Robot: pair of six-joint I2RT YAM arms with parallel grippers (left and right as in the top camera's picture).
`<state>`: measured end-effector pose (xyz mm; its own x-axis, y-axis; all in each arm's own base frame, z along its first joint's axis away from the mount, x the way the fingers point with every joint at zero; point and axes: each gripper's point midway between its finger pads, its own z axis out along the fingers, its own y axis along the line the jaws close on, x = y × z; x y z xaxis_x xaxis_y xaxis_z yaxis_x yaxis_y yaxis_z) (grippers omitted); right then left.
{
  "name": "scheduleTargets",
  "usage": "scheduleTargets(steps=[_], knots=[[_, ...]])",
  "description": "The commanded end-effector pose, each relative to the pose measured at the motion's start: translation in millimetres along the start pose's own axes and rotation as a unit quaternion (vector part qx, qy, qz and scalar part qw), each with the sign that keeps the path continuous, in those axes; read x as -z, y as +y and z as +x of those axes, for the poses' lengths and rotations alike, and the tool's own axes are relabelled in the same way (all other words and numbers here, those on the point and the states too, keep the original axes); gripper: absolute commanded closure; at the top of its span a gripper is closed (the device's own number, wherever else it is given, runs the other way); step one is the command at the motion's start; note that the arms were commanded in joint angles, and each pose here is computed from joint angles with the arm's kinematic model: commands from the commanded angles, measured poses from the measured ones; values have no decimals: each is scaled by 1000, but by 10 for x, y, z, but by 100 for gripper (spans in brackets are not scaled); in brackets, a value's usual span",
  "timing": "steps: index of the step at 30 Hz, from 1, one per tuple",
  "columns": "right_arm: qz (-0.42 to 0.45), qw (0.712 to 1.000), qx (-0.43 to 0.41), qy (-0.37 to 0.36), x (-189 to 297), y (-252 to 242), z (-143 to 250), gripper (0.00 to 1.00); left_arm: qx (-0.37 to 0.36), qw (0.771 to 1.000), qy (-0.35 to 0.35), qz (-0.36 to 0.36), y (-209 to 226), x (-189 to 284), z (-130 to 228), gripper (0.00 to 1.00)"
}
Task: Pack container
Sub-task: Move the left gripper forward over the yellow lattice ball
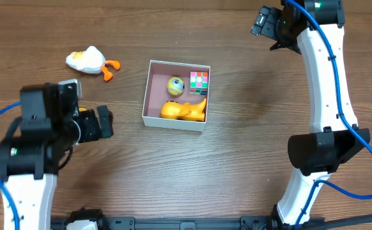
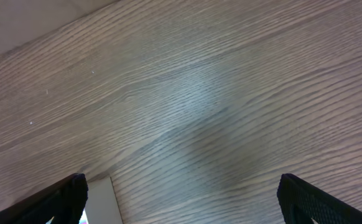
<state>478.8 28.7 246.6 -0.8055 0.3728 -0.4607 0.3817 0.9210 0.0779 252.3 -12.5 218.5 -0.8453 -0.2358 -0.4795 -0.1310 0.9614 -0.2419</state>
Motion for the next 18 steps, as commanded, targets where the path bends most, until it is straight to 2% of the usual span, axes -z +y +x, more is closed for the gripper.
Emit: scheduleTargets(steps=[1,5,8,10,13,18], knots=[[-4,1000,-5,-12,73,15,-47,0,16,997,79,14,-20,-265,87,0],[-4,1000,-5,-12,73,15,-47,0,7,989,129,67,-170,-495,124,0],[-4,1000,-5,-12,73,15,-47,0,6,988,129,84,-221,-576,42,0],[-4,1000,-5,-12,73,15,-47,0,19,991,122,40,-84,-614,-42,0],[-4,1000,-5,-12,73,15,-47,0,71,988,107,-87,329,-635,-102,0],[-4,1000,-5,-12,73,15,-47,0,100,981,68,-152,597,-642,-260,0]])
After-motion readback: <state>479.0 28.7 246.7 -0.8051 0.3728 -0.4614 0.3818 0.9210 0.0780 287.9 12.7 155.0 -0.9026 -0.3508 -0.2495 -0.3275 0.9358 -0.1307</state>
